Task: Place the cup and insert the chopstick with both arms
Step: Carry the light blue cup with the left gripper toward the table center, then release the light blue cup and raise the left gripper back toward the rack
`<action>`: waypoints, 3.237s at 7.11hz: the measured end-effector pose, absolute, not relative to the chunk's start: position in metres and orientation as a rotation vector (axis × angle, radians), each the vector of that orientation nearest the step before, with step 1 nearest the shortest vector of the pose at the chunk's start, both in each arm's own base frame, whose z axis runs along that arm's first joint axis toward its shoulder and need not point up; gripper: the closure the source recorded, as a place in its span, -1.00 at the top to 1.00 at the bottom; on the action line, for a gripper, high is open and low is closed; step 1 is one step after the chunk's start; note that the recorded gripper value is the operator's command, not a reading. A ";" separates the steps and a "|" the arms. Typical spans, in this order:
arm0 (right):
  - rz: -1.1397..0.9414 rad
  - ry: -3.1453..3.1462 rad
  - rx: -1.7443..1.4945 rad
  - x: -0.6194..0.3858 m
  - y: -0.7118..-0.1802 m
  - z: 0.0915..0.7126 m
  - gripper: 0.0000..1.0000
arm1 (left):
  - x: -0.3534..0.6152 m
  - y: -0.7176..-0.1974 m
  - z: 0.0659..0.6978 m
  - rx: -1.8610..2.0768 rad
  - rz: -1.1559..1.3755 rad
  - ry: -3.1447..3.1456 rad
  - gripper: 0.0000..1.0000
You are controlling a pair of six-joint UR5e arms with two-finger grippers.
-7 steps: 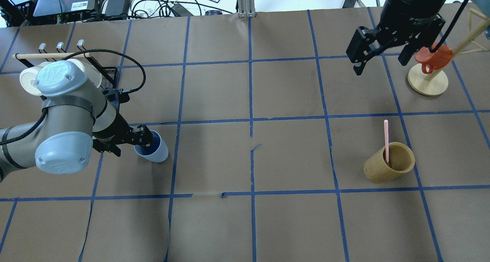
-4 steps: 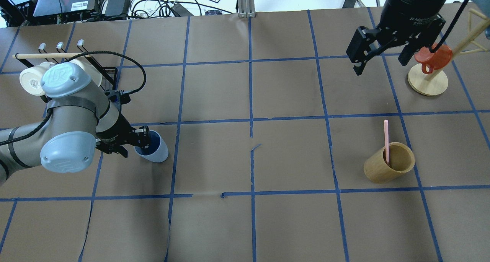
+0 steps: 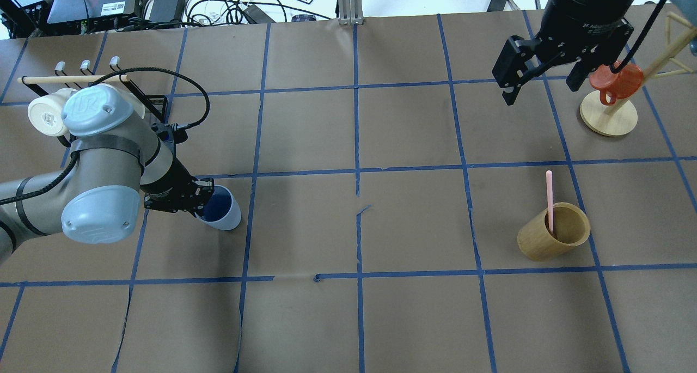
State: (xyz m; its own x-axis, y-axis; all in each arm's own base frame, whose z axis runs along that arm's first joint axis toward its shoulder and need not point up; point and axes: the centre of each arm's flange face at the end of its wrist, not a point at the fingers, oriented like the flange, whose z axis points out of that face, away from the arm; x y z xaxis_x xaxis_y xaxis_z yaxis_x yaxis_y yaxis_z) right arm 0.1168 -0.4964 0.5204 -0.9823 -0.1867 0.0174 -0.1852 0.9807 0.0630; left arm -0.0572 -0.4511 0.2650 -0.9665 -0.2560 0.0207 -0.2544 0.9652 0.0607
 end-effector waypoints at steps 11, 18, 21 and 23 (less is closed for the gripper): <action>-0.088 -3.113 0.196 0.087 -0.507 0.517 1.00 | -0.325 -0.568 0.282 0.384 0.163 -3.049 -1.00; -0.097 -3.114 0.177 0.087 -0.506 0.516 1.00 | -0.327 -0.590 0.285 0.349 0.267 -3.043 1.00; -0.117 -3.117 0.169 0.087 -0.508 0.510 1.00 | -0.261 -0.596 0.348 0.287 0.279 -3.074 1.00; -0.143 -3.115 0.164 0.086 -0.512 0.503 1.00 | -0.193 -0.583 0.405 0.181 0.227 -3.116 1.00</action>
State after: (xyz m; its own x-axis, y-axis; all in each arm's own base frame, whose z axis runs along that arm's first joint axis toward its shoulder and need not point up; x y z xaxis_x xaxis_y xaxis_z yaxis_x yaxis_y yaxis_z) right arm 0.0865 -0.5116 0.5029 -0.9943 -0.1057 0.0142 -0.1040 0.9903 0.0923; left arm -0.1933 -0.5827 0.4052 -0.9932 -0.1146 0.0203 -0.1163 0.9828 -0.1437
